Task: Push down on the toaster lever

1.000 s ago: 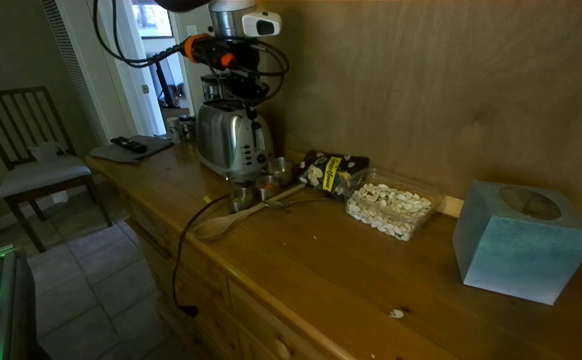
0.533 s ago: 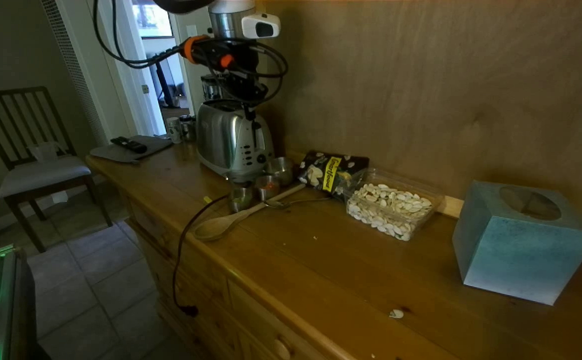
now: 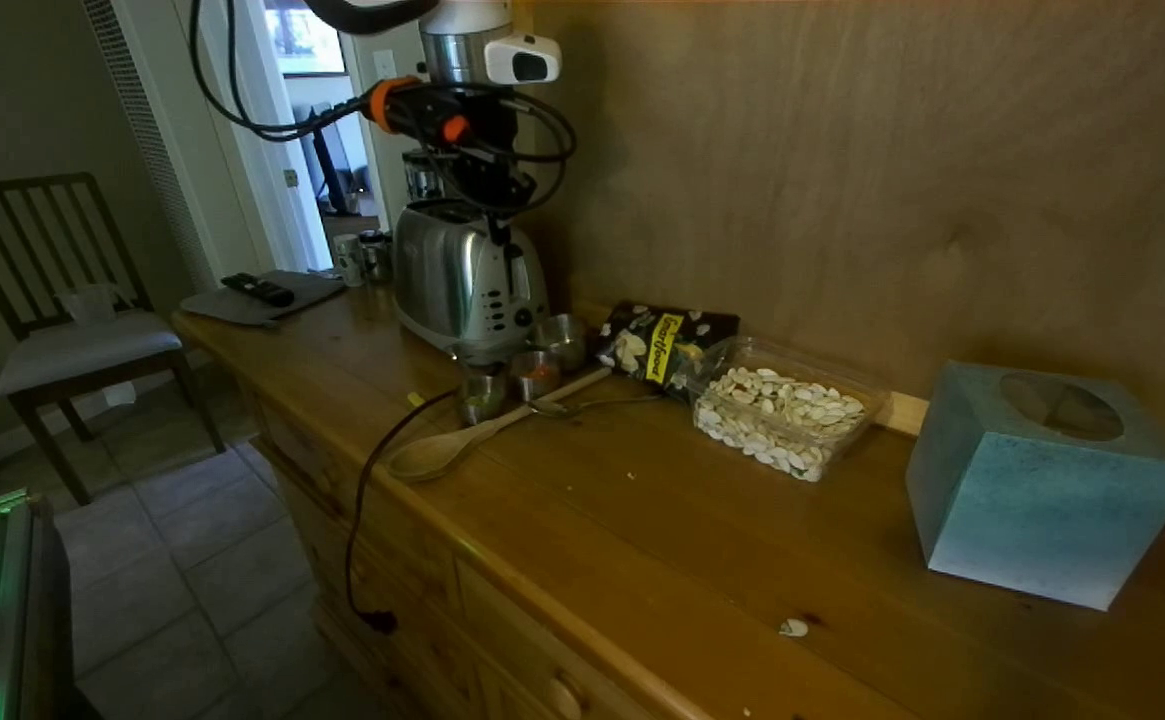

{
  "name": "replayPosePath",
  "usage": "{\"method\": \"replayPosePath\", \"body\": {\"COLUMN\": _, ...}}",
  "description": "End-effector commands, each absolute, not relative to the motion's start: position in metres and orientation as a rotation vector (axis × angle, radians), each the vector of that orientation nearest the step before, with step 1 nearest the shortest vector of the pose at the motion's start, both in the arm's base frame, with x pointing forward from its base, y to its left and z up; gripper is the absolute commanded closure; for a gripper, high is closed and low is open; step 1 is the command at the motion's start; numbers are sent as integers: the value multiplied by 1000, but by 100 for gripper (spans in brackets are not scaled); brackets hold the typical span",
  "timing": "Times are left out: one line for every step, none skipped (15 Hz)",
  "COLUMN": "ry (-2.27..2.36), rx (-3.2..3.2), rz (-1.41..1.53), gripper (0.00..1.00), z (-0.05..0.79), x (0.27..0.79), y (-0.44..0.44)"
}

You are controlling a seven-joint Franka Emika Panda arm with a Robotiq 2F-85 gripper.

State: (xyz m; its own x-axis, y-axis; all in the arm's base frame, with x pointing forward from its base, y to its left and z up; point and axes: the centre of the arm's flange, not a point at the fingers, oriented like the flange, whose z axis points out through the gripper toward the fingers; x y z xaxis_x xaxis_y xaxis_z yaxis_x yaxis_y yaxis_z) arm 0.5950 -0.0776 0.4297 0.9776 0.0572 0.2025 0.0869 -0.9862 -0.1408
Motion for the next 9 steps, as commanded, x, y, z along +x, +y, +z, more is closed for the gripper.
{"method": "replayPosePath", "body": {"ry": -123, "rx": -2955, "rz": -322, "gripper": 100, "z": 425, "x": 608, "y": -82}}
{"method": "replayPosePath", "body": {"ry": -124, "rx": -2954, "rz": -326, "gripper": 100, "z": 425, "x": 610, "y": -81}}
{"method": "replayPosePath", "body": {"ry": -125, "rx": -2952, "rz": -325, "gripper": 100, "z": 424, "x": 611, "y": -80}}
{"method": "replayPosePath", "body": {"ry": -125, "rx": -2953, "rz": -329, "gripper": 100, "z": 424, "x": 614, "y": -79}}
{"method": "replayPosePath", "body": {"ry": -124, "rx": -2948, "rz": -332, "gripper": 100, "z": 423, "x": 617, "y": -78}}
{"method": "replayPosePath", "body": {"ry": -122, "rx": -2948, "rz": -341, "gripper": 100, "z": 423, "x": 621, "y": -77}}
{"method": "replayPosePath", "body": {"ry": -123, "rx": -2950, "rz": -343, "gripper": 100, "z": 423, "x": 624, "y": -77}}
{"method": "replayPosePath", "body": {"ry": -120, "rx": -2954, "rz": -344, "gripper": 100, "z": 423, "x": 627, "y": -76}}
{"method": "replayPosePath", "body": {"ry": -117, "rx": -2955, "rz": -348, "gripper": 100, "z": 423, "x": 630, "y": -77}}
